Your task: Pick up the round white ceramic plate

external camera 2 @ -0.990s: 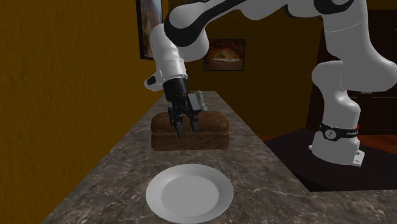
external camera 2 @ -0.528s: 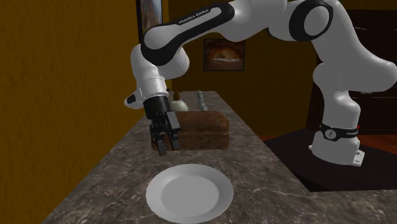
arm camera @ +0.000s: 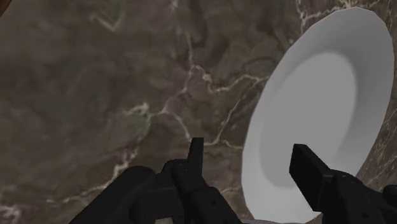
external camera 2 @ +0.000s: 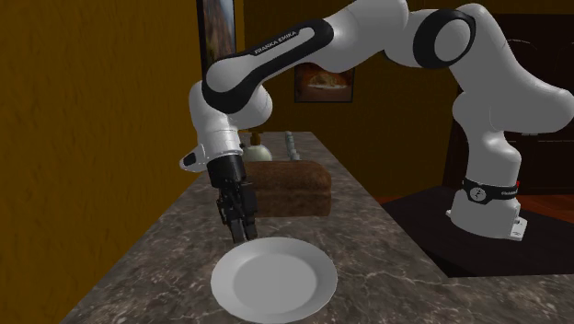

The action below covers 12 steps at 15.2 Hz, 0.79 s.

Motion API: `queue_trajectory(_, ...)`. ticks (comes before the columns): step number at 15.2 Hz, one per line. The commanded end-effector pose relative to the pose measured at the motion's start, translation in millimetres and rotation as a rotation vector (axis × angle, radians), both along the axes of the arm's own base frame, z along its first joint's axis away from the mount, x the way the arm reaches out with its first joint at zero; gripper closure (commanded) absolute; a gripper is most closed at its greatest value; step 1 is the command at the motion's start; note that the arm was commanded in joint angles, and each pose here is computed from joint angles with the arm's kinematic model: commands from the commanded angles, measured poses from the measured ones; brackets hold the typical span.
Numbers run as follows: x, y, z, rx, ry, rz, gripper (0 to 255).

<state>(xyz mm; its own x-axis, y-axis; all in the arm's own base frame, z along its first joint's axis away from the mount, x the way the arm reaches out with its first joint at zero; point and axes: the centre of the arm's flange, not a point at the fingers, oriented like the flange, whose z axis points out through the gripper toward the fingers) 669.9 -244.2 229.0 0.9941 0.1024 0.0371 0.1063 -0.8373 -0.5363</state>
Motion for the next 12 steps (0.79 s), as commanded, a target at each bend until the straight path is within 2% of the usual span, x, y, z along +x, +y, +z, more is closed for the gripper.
queue_trajectory(1,0,0,-1,0.000,0.000,0.000,255)
queue_trajectory(9,0,0,-1,0.000,0.000,0.000,255)
queue_trajectory(12,-1,0,15,0.000,0.000,0.000,255)
